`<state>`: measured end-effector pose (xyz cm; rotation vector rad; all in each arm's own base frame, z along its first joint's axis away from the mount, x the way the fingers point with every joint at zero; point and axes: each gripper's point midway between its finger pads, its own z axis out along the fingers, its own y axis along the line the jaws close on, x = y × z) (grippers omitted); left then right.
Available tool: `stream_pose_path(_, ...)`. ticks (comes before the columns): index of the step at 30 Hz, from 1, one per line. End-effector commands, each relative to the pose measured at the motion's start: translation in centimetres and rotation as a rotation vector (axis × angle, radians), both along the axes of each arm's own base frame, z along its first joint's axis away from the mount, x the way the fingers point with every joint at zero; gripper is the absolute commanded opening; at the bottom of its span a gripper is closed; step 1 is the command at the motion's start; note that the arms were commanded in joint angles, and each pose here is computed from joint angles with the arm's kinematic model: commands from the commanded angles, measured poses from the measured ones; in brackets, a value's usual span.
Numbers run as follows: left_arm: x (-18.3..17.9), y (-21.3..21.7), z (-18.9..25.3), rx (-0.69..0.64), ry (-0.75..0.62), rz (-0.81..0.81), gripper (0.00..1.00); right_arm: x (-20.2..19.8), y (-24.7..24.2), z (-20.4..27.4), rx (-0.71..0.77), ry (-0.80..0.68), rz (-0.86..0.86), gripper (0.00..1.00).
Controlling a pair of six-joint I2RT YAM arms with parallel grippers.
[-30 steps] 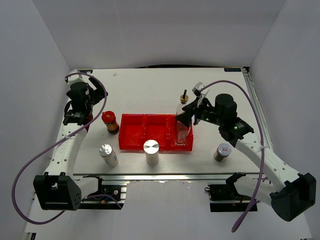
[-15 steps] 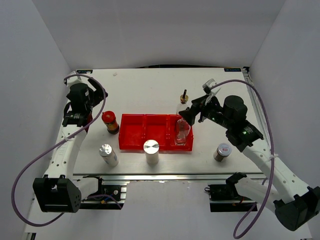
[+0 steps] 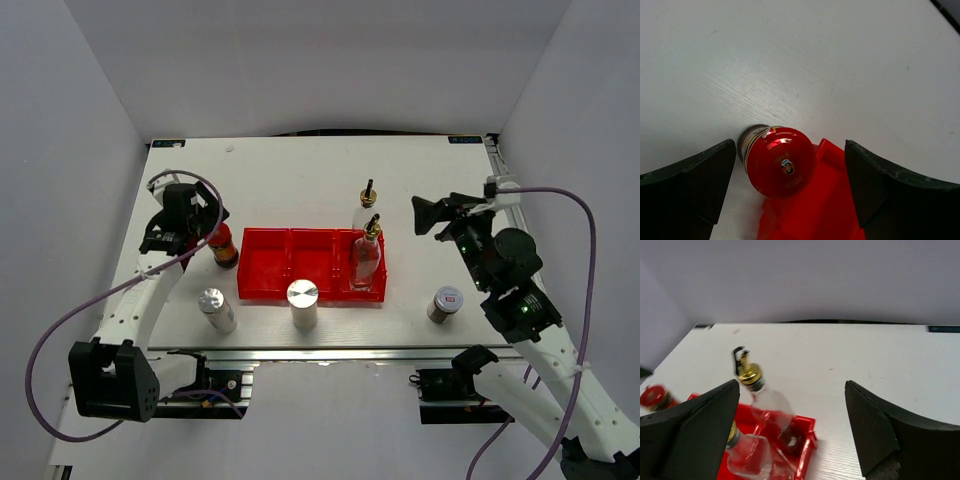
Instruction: Organize the condiment bottles
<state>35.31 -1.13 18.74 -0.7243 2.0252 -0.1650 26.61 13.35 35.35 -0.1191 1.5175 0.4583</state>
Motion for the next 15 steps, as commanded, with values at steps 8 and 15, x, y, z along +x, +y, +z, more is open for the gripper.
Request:
stream_pose_path(8, -1.3, 0.7, -3.4, 0.172, 0.2, 0.105, 0.98, 0.6, -6.7, 0.2, 0.078, -0.002, -0.366, 0.9)
stream_pose_path(15, -1.2, -0.9, -4.3, 0.22, 0.25, 0.062, 0.92, 1.2, -6.7, -1.0, 0.038, 0.032, -0.388, 0.89)
